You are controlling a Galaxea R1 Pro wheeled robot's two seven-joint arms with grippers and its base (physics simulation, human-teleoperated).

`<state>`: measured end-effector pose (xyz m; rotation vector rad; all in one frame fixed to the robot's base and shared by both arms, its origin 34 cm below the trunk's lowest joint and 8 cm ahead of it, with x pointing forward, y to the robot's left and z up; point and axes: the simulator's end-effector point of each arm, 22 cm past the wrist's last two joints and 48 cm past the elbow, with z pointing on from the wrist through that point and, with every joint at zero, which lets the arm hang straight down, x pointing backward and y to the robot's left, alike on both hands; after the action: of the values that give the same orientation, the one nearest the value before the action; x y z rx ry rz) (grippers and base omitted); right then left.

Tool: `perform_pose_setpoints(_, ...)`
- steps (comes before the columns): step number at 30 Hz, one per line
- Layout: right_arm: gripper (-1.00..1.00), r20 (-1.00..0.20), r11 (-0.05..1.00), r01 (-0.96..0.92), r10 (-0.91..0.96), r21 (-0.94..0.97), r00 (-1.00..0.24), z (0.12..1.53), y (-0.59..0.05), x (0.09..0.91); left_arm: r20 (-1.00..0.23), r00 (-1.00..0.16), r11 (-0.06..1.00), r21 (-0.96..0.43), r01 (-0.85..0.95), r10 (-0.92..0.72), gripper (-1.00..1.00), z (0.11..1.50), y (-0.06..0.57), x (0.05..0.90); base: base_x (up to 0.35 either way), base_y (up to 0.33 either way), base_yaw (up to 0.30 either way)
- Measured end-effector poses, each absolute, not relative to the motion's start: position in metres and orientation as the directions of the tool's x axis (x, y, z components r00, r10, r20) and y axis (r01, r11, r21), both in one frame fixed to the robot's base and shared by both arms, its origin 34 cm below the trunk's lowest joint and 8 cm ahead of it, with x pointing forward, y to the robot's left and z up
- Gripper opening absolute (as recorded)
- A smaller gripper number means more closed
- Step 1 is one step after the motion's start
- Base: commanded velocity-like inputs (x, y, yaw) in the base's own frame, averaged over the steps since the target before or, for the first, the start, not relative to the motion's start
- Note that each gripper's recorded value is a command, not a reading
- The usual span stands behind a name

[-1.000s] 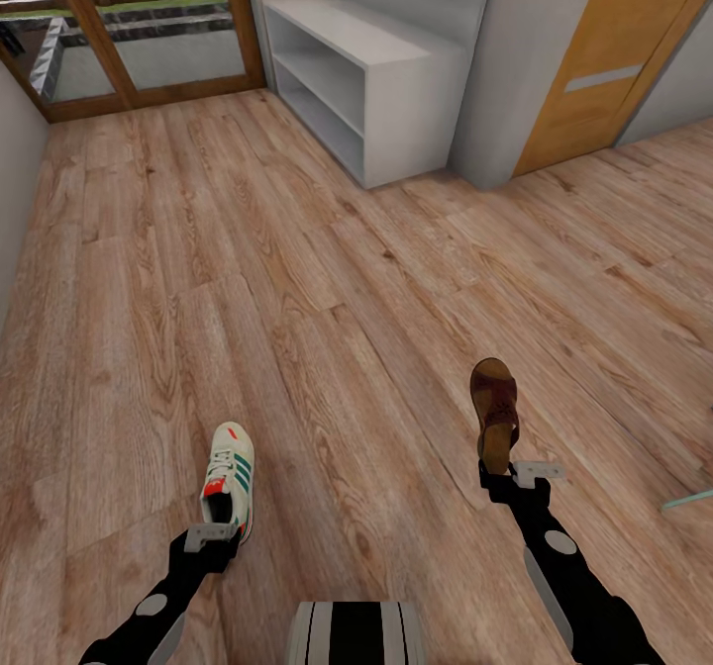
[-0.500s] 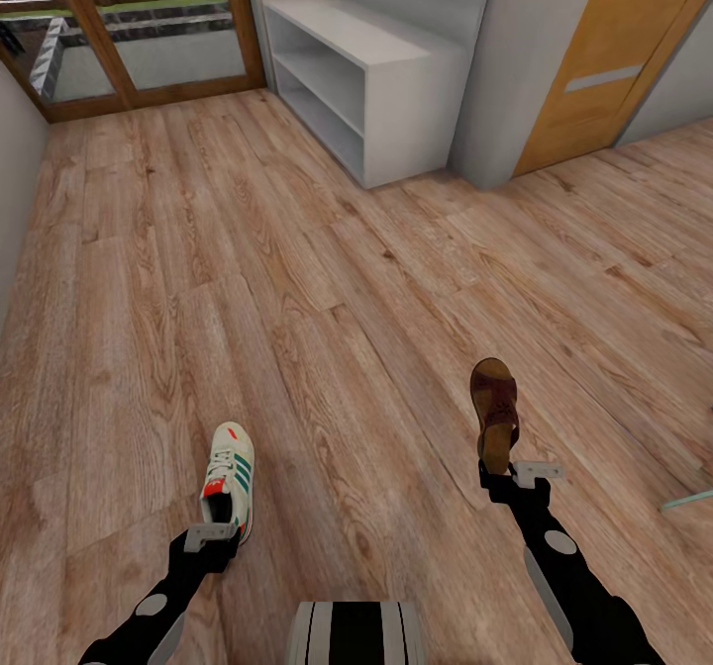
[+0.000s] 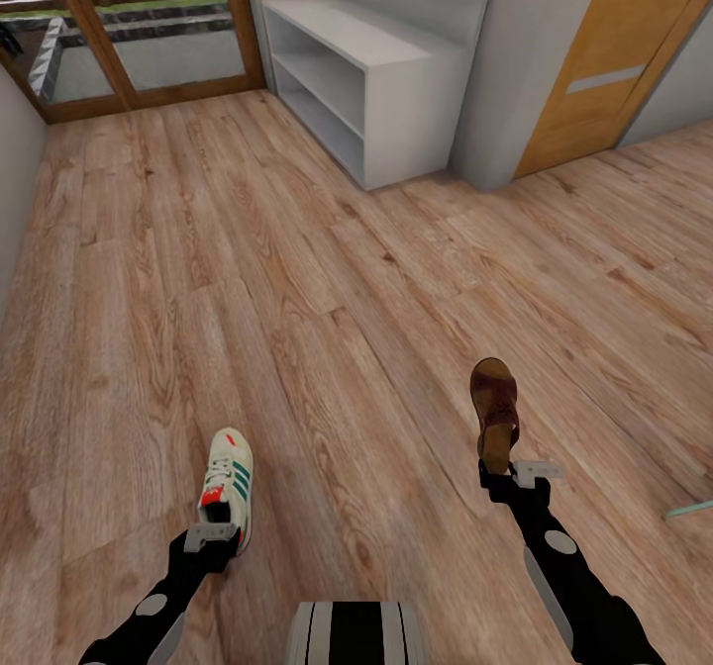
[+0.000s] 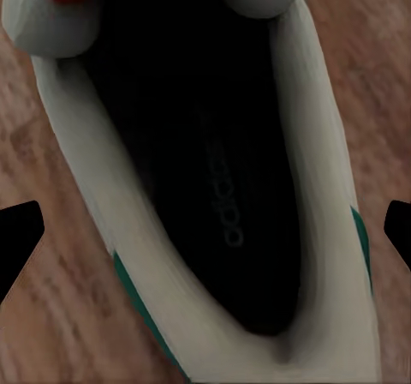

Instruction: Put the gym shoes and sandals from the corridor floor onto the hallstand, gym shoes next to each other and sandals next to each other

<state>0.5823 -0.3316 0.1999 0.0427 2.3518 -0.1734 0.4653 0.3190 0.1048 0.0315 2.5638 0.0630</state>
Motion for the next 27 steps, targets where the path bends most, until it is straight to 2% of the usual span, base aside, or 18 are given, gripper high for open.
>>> perform_pose_setpoints(10,-1.00,-0.706,0.990,0.083,-0.021,-0.112,-0.708,0.1998,-0.3316,0.5823,-0.544,-0.838,0.999,0.051,0.009,0.036,1.00,0.1046,0.3188,0.4650,0.021,0.000,0.000)
perform_pose_setpoints(11,-1.00,-0.706,0.990,0.083,-0.021,-0.112,-0.708,0.1998,-0.3316,0.5823,-0.544,-0.838,0.999,0.052,0.009,0.036,-1.00,0.1046,0.3188,0.4650,0.003,0.000,0.000)
perform_pose_setpoints(27,-1.00,-0.705,0.990,0.083,-0.021,-0.113,-0.709,0.1997,-0.3316,0.5821,-0.546,-0.837,0.999,0.051,0.010,0.036,-1.00,0.1049,0.3188,0.4655,0.000,0.000,0.000)
